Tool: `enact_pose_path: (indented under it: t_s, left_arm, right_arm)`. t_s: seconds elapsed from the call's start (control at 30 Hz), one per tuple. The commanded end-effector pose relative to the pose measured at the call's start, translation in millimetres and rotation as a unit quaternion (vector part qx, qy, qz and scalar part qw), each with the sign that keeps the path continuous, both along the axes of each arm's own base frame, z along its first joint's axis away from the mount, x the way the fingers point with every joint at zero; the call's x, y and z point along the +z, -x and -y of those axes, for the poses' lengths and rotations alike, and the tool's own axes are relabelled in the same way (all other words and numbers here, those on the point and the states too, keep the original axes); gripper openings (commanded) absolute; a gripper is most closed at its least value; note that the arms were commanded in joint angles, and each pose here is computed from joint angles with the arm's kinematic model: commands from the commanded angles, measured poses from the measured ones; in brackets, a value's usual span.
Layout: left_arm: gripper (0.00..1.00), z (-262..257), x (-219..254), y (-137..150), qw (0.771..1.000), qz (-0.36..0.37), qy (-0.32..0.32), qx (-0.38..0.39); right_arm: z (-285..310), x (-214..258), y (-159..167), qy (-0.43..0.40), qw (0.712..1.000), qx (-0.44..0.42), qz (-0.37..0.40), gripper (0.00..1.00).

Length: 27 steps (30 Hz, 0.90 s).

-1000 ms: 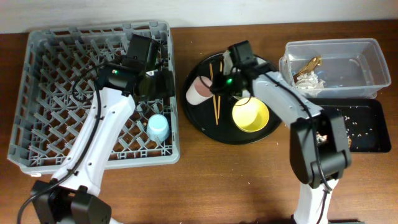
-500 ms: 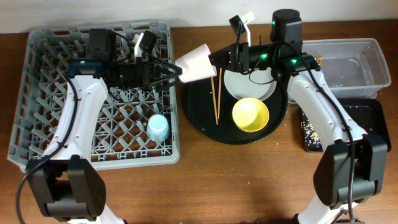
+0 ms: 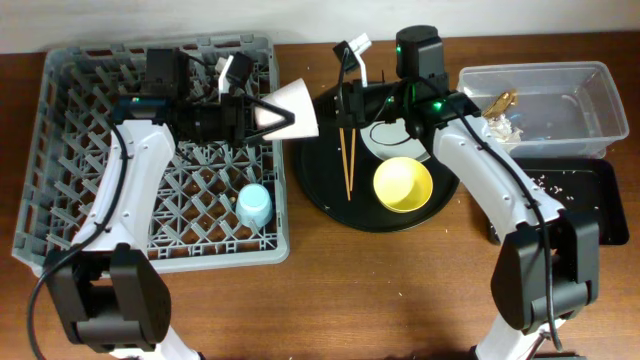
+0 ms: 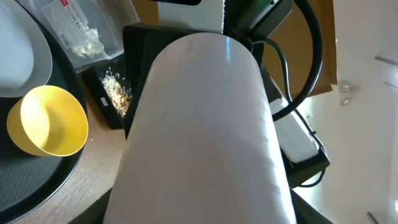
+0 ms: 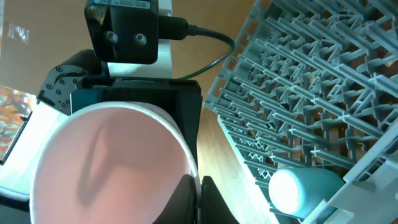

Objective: Sort waste into correct bins and load items into the dishwasher rack
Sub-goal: 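Place the pink cup upside down in the rack with the left gripper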

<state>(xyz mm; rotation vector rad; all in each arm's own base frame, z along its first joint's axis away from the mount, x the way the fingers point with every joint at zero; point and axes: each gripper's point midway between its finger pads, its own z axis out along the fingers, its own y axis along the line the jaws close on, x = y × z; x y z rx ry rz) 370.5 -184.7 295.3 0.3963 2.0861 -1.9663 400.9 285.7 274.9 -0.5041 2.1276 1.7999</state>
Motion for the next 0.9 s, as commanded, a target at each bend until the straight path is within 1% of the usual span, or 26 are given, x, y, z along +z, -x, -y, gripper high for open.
enact_pose_path:
  t_s: [0.0, 0.03, 0.1, 0.13, 0.17, 0.2, 0.23, 0.27, 0.3, 0.33, 0.37, 0.4, 0.43, 0.47, 0.5, 0.53, 0.57, 0.6, 0.8, 0.83, 0.87]
  left_arm:
    - [0.38, -13, 13, -2, 0.999, 0.014, 0.03, 0.003]
    - [0.34, -14, 14, -3, 0.999, 0.016, 0.03, 0.005]
    - [0.3, -18, 10, -7, 1.0, 0.018, 0.02, 0.015]
    - [0.3, -24, 8, -11, 0.999, 0.018, 0.012, 0.026]
    - [0.3, -36, -10, -23, 0.997, 0.017, -0.039, 0.063]
    - [0.3, -45, -26, -33, 0.992, 0.016, -0.089, 0.092]
    - [0.3, -54, -45, -42, 0.981, 0.002, -0.15, 0.126]
    - [0.3, -67, -59, -52, 0.96, 0.003, -0.224, 0.165]
    - [0.3, -79, -60, -56, 0.934, 0.007, -0.298, 0.197]
    - [0.3, -93, -55, -59, 0.898, 0.014, -0.378, 0.226]
    - [0.31, -106, -42, -60, 0.846, 0.035, -0.468, 0.255]
    - [0.3, -112, -29, -58, 0.794, 0.063, -0.539, 0.275]
    - [0.31, -106, -27, -55, 0.751, 0.087, -0.593, 0.277]
    - [0.3, -95, -37, -54, 0.734, 0.095, -0.619, 0.261]
    - [0.3, -87, -52, -54, 0.724, 0.093, -0.639, 0.242]
    - [0.3, -81, -71, -55, 0.719, 0.08, -0.654, 0.22]
    - [0.3, -82, -101, -52, 0.71, 0.04, -0.674, 0.198]
    - [0.3, -82, -127, -53, 0.703, 0.014, -0.689, 0.176]
    - [0.31, -82, -203, -60, 0.685, -0.04, -0.717, 0.122]
    - [0.39, -83, -211, -60, 0.683, -0.047, -0.719, 0.119]
    - [0.61, -82, -216, -62, 0.682, -0.048, -0.72, 0.118]
  right_arm:
    - [1, -11, -10, 0.02, 0.999, -0.026, -0.001, 0.04]
    - [1, -11, -10, 0.02, 0.999, -0.026, -0.001, 0.09]
    - [6, -11, -14, 0.019, 0.999, -0.032, 0.001, 0.56]
    - [15, -12, -21, 0.021, 0.999, -0.046, 0.001, 0.68]
    - [36, -15, -37, 0.031, 0.996, -0.082, -0.001, 0.78]
    - [46, -18, -43, 0.037, 0.994, -0.099, -0.005, 0.8]
    - [60, -22, -48, 0.044, 0.993, -0.112, -0.004, 0.85]
    - [74, -31, -51, 0.059, 0.99, -0.127, -0.014, 0.9]
    - [88, -47, -55, 0.093, 0.983, -0.155, -0.032, 0.91]
    - [96, -59, -56, 0.124, 0.976, -0.173, -0.038, 0.91]
    - [105, -71, -55, 0.162, 0.967, -0.193, -0.042, 0.91]
    - [116, -79, -52, 0.207, 0.954, -0.21, -0.042, 0.92]
    - [127, -85, -45, 0.254, 0.941, -0.22, -0.044, 0.92]
    - [140, -91, -37, 0.301, 0.925, -0.226, -0.052, 0.92]
    - [145, -93, -32, 0.32, 0.919, -0.224, -0.055, 0.92]
    - [149, -98, -28, 0.334, 0.913, -0.225, -0.065, 0.92]
    - [153, -103, -22, 0.351, 0.908, -0.22, -0.072, 0.92]
    - [154, -105, -20, 0.356, 0.905, -0.22, -0.076, 0.92]
    - [157, -109, -15, 0.367, 0.9, -0.218, -0.088, 0.92]
    - [157, -110, -14, 0.368, 0.9, -0.218, -0.089, 0.92]
    - [157, -110, -14, 0.368, 0.9, -0.218, -0.089, 0.91]
